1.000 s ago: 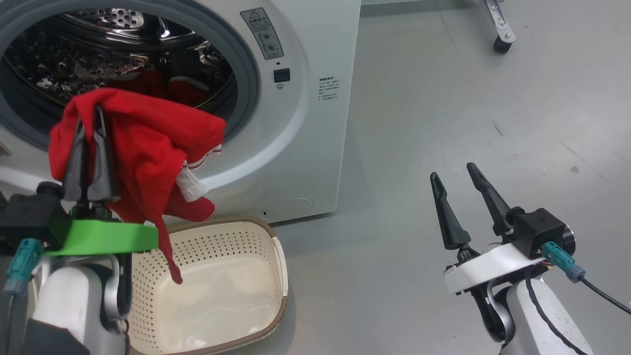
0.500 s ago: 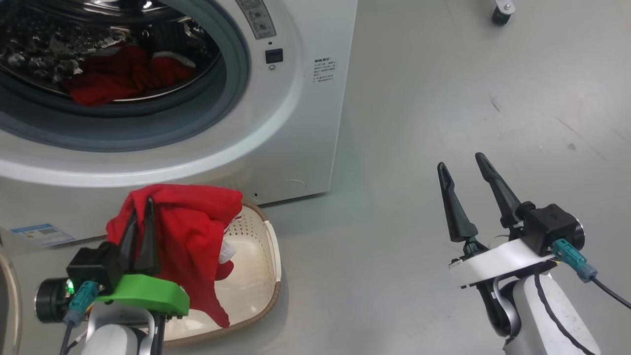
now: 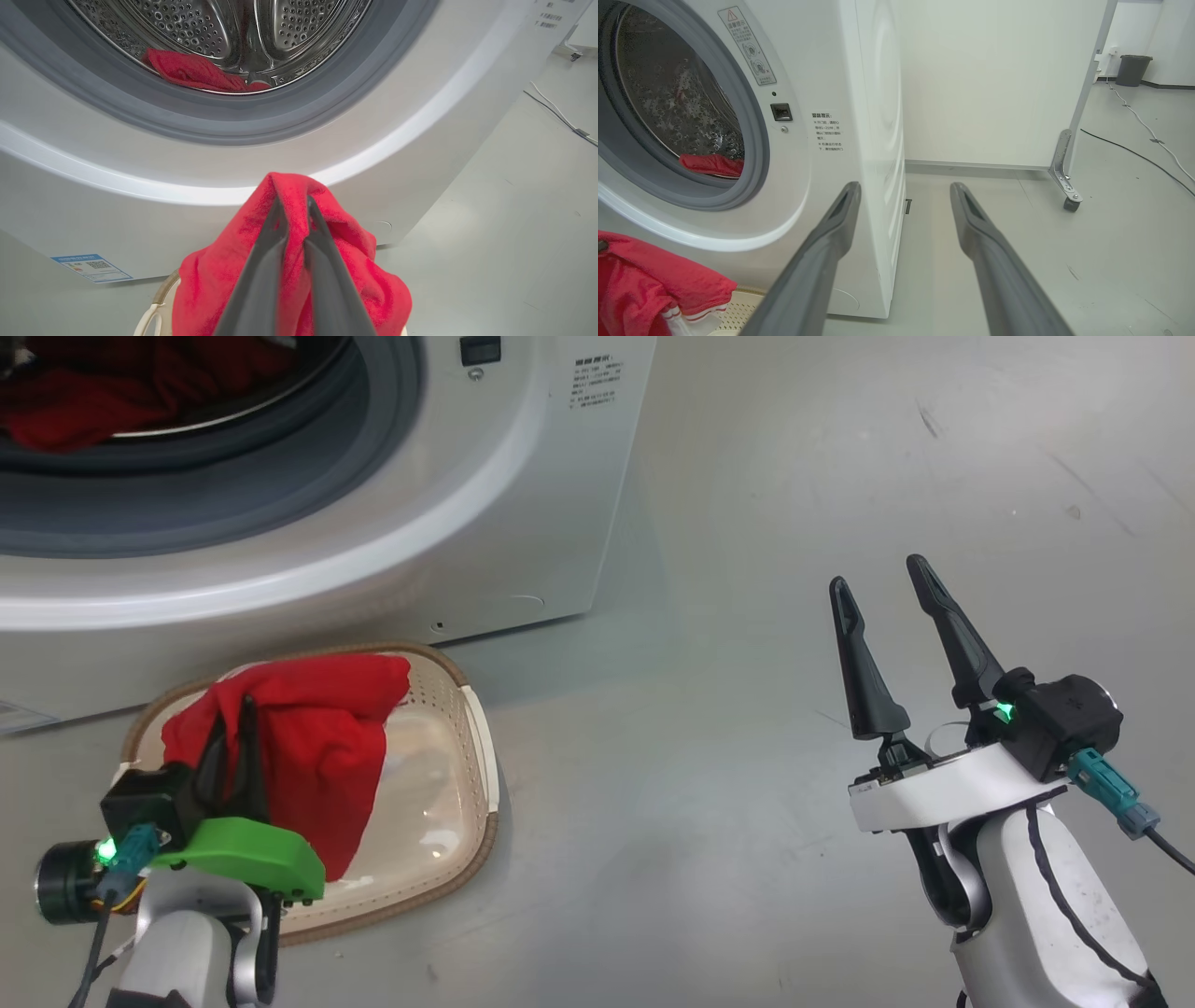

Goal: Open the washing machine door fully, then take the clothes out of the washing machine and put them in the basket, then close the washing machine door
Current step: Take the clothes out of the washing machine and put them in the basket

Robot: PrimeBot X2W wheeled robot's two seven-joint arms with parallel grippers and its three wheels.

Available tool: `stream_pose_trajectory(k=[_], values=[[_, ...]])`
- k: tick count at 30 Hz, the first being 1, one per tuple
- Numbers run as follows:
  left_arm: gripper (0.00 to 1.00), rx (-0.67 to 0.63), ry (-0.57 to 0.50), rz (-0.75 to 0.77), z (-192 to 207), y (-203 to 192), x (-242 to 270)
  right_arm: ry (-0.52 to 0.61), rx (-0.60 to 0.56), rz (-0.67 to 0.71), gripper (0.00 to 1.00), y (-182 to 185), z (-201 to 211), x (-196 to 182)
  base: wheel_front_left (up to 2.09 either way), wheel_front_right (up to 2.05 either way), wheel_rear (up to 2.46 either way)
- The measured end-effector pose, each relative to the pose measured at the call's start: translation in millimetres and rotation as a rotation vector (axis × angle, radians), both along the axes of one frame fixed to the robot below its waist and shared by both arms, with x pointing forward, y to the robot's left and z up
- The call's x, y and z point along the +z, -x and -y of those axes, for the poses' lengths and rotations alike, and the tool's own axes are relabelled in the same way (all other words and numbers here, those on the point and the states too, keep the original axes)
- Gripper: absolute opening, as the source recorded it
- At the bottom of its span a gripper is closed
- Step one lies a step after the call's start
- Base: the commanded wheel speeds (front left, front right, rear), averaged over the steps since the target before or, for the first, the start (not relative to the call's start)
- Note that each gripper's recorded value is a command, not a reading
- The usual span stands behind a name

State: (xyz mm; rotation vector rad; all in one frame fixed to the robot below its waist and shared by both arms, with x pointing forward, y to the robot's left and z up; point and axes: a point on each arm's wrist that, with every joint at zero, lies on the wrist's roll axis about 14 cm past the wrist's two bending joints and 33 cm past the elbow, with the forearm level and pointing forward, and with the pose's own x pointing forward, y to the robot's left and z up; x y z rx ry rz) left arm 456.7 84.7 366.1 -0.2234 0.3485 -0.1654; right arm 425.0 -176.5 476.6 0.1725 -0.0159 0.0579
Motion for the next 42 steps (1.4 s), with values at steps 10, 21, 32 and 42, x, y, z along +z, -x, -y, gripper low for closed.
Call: stream_pose_trajectory(k=[10, 21, 32, 42], values=[[0.00, -0.002, -0.022, -0.200, 2, -5, -81, 0.006, -0.004, -0.035, 1.00, -22, 6, -21, 0.00, 0.00, 0.00], [0.00, 0.006, -0.045, -0.410, 1, 2, -165, 0.003, -0.021, -0.083, 1.00, -47, 16, -52, 0.00, 0.00, 0.00], [0.00, -0.019, -0.018, -0.533, 11, 21, -202, 0.017, -0.040, -0.132, 1.00, -50, 22, -73, 0.00, 0.00, 0.00], [1.00, -0.005, -0.013, -0.515, 10, 19, -198, 0.014, -0.034, -0.118, 1.00, -54, 21, -69, 0.00, 0.00, 0.00]])
